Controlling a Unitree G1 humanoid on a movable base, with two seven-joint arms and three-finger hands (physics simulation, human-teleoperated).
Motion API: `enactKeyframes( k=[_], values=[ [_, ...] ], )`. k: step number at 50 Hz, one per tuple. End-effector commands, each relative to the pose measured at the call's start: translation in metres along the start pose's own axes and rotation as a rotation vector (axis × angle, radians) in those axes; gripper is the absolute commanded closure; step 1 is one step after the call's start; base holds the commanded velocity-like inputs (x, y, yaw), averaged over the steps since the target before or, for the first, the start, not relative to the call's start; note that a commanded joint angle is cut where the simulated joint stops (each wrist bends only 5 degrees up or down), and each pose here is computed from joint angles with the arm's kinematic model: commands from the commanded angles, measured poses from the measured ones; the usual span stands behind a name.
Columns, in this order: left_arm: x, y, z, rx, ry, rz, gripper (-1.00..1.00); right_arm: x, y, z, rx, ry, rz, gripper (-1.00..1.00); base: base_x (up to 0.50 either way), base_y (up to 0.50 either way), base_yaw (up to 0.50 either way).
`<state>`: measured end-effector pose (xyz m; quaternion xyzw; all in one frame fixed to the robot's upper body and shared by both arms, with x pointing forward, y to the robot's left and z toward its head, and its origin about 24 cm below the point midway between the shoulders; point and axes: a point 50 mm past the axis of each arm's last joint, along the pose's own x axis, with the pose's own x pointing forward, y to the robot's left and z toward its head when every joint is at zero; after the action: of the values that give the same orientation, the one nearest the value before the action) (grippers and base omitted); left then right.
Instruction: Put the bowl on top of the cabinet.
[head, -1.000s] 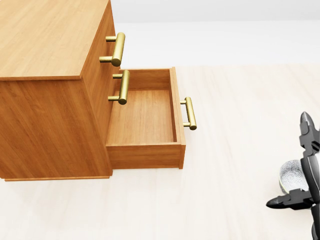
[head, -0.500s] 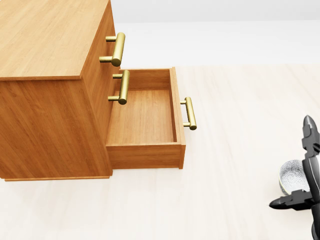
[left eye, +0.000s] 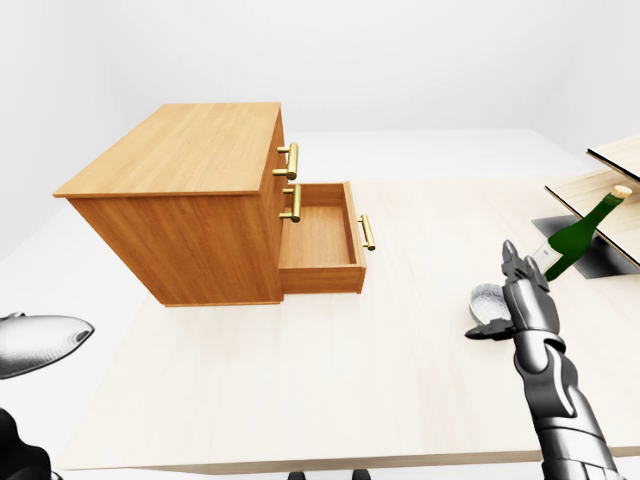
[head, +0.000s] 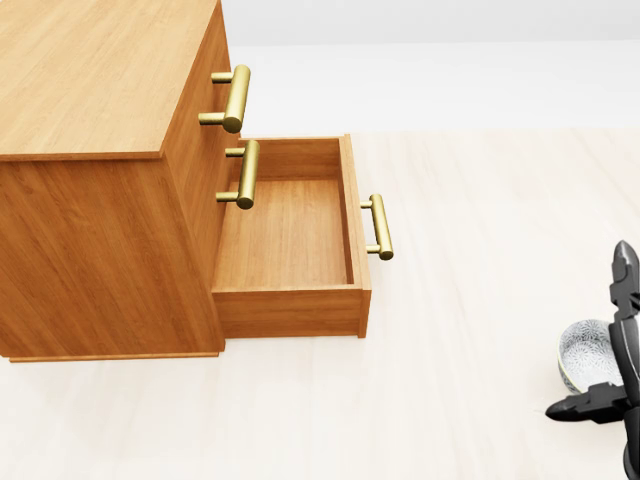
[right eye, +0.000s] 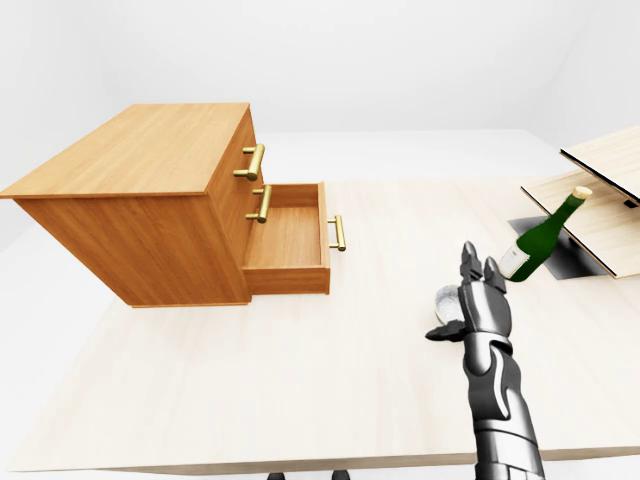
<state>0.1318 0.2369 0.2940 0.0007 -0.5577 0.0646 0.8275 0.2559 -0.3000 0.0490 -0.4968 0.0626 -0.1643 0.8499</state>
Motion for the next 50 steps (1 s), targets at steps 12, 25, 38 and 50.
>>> enactKeyframes(
  k=[12,25,38,50],
  values=[
    [0.000,0.000,0.000,0.004,0.001,-0.001,-1.00,0.002,0.010,-0.011,-0.029,0.042,0.009,-1.00,0.00,0.00,0.00],
    [0.000,0.001,0.000,0.003,-0.001,0.000,-1.00,0.004,0.012,-0.015,-0.039,0.059,0.010,-1.00,0.00,0.00,0.00],
    [0.000,0.001,0.001,0.002,-0.002,0.001,-1.00,0.005,0.018,-0.022,-0.060,0.088,0.016,-1.00,0.00,0.00,0.00],
    [0.000,0.000,0.001,0.002,-0.003,0.001,-1.00,0.007,0.021,-0.027,-0.076,0.112,0.016,-1.00,0.00,0.00,0.00]
  ],
)
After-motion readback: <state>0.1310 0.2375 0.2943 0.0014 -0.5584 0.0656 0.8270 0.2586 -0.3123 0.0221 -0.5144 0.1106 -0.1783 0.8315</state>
